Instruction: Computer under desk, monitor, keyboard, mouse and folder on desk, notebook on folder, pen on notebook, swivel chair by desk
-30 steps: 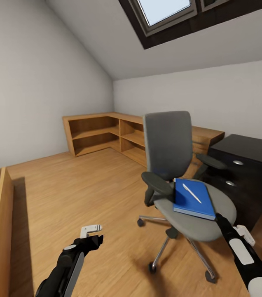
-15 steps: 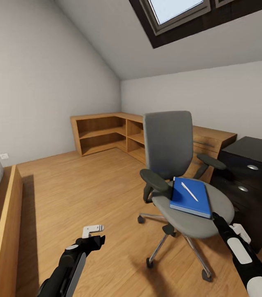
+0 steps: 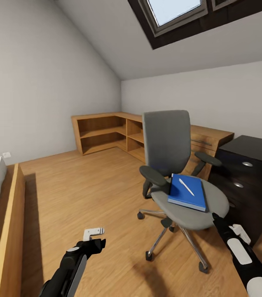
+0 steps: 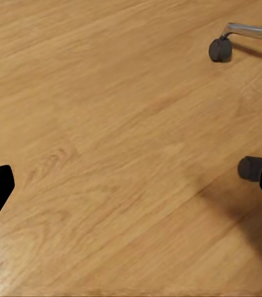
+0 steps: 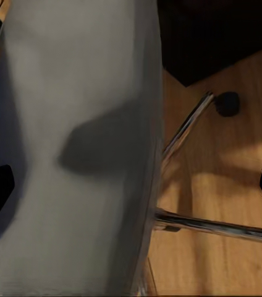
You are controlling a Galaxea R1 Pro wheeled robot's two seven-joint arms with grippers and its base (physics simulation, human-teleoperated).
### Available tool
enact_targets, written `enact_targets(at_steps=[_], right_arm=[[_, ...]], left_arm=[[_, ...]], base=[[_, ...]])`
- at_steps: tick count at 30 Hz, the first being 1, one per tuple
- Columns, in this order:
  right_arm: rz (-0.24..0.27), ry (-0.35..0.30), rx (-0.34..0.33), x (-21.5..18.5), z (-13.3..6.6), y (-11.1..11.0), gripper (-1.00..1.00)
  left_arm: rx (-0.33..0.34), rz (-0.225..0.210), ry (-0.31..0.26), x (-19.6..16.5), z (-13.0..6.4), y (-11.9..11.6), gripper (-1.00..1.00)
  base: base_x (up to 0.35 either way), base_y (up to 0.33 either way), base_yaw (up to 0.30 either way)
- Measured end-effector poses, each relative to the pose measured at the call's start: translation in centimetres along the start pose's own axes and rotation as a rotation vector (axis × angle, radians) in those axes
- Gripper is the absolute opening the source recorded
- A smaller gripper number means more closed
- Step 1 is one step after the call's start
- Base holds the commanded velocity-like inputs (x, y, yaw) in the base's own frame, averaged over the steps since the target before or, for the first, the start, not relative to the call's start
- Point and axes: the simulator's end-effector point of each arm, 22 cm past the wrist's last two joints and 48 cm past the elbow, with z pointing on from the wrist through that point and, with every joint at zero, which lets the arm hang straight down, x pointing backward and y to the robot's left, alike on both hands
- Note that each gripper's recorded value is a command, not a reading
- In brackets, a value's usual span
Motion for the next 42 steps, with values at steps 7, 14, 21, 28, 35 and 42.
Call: enact_targets(at_steps=[7, 14, 21, 28, 35, 42], right_arm=[[-0.002, 0.0, -0.028, -0.1, -0.1, 0.8, 1.0], [-0.002, 0.001, -0.03, -1.0, -0.4, 2.2, 1.0], [-0.002, 0.001, -0.03, -1.6, -0.7, 3.1, 1.0], [-0.002, 0.001, -0.03, -1.6, -0.7, 3.1, 1.0], [-0.002, 0.001, -0.029, -1.5, -0.7, 3.1, 1.0], [0.0, 0.003, -0.026, -1.4, -0.7, 2.9, 1.0]], left_arm=[[0.009, 0.005, -0.006, -0.1, 0.0, -0.5, 1.0], [0.021, 0.024, -0.04, -2.2, -0.9, -1.5, 1.0], [0.023, 0.029, -0.047, -3.3, -1.4, -1.8, 1.0], [0.022, 0.029, -0.049, -3.3, -1.4, -1.8, 1.0], [0.022, 0.029, -0.051, -3.4, -1.4, -1.7, 1.0], [0.021, 0.029, -0.051, -3.4, -1.4, -1.7, 1.0]], base=[[-0.014, 0.0, 0.0], [-0.001, 0.0, 0.0], [0.0, 0.0, 0.0], [0.0, 0.0, 0.0], [-0.025, 0.0, 0.0], [-0.274, 0.0, 0.0]])
